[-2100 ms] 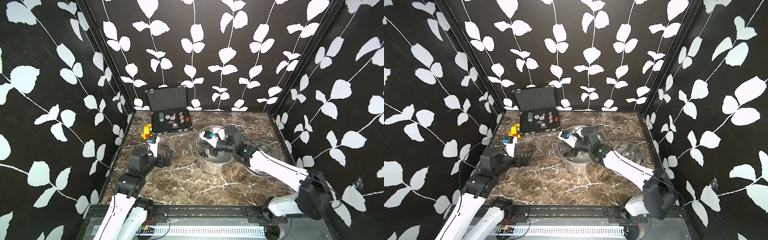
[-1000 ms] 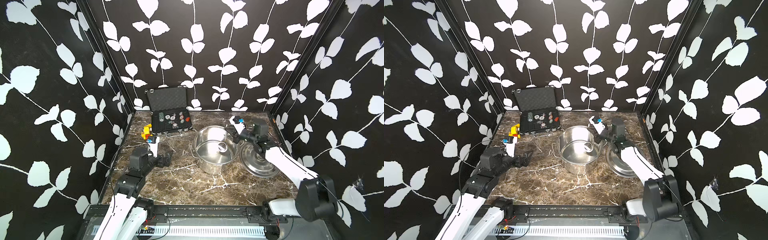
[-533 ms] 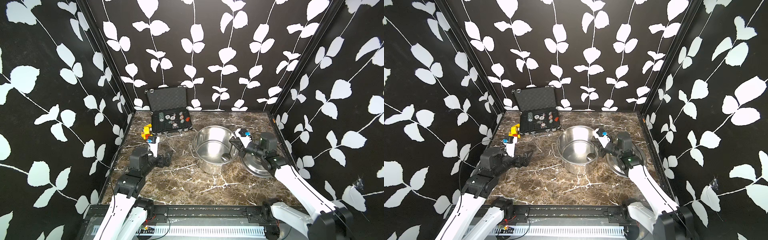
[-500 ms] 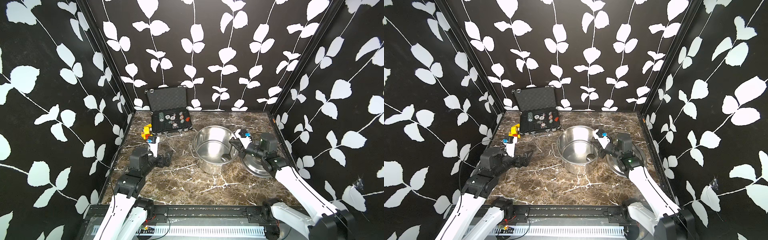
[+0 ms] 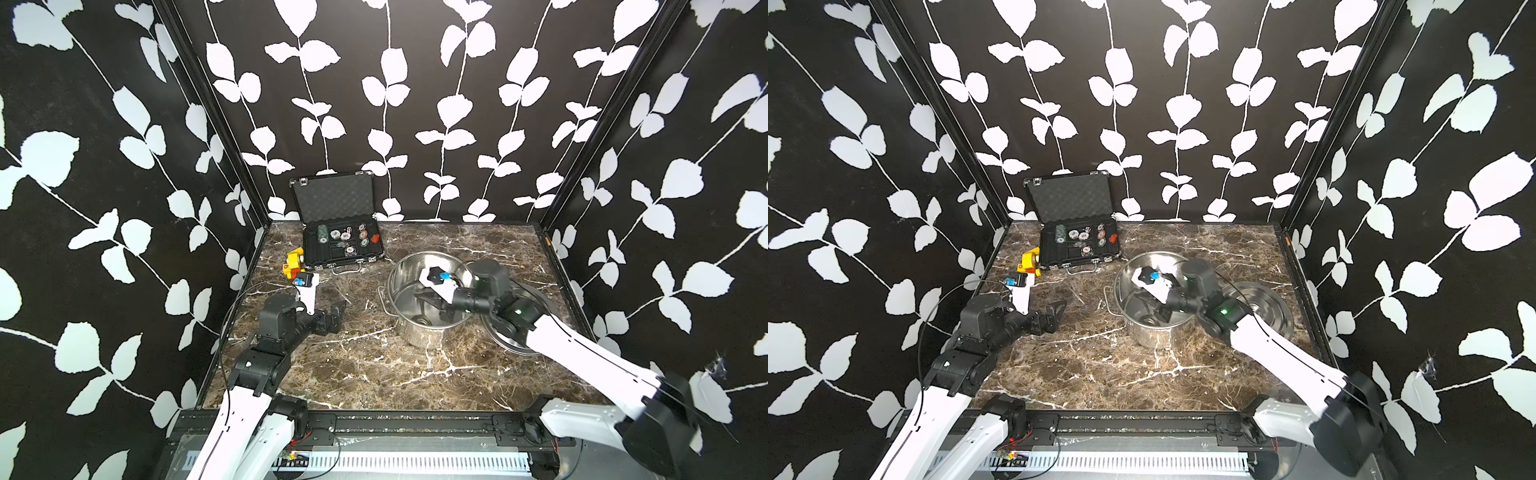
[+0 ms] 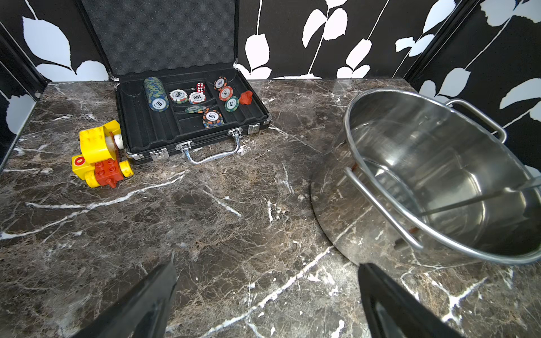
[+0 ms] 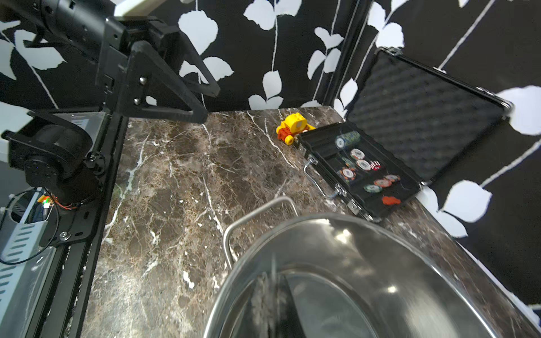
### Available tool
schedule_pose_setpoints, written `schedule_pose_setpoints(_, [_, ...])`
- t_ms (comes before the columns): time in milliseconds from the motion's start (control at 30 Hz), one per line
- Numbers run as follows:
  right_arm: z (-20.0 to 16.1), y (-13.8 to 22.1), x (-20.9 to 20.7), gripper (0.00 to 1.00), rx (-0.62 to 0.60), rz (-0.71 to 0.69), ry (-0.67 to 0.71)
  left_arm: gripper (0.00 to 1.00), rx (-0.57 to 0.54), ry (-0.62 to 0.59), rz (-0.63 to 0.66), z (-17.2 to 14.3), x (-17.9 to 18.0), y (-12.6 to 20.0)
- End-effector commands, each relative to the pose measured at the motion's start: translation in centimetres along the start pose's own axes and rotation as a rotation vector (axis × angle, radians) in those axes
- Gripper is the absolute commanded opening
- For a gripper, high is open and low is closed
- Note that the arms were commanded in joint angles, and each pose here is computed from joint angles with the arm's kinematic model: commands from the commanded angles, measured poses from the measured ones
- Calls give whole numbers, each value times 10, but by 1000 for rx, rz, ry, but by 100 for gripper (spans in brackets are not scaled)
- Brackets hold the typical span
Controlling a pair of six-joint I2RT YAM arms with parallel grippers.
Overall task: Stir the soup with a spoon
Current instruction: Stir the soup in the pan with a stick.
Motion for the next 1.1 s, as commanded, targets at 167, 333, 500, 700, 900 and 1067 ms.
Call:
schedule_pose_setpoints(167, [33, -48, -45, 0, -75, -3, 50, 99, -19, -15, -11, 2, -2, 0])
schedule_pose_setpoints(333, [21, -61, -81, 0, -74, -7, 0, 99, -19, -16, -10, 2, -2, 1])
schedule_pose_setpoints(500, [4, -46, -119, 0, -62, -59, -55, 99, -18, -16, -7, 1, -1, 0])
schedule_pose_setpoints(700, [-23, -5, -150, 0, -32, -148, -120, 99, -11, -16, -7, 1, -1, -2])
schedule_pose_setpoints(900, [-36, 51, -154, 0, -26, -258, -149, 99, -10, -15, -4, 1, 0, -3])
schedule_pose_setpoints(1067, [-58, 85, -139, 0, 10, -329, -191, 99, -8, -15, -3, 0, 0, -3])
Point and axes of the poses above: each gripper's point midway between its finger pads, its own y axis back along the fingers, its own x axis along the line the jaws close on, z = x × y, the point moved 1 cm from there along y, back along the fingers, and after that the axes turned 4 degrees about -y, right-handed, at the moved point
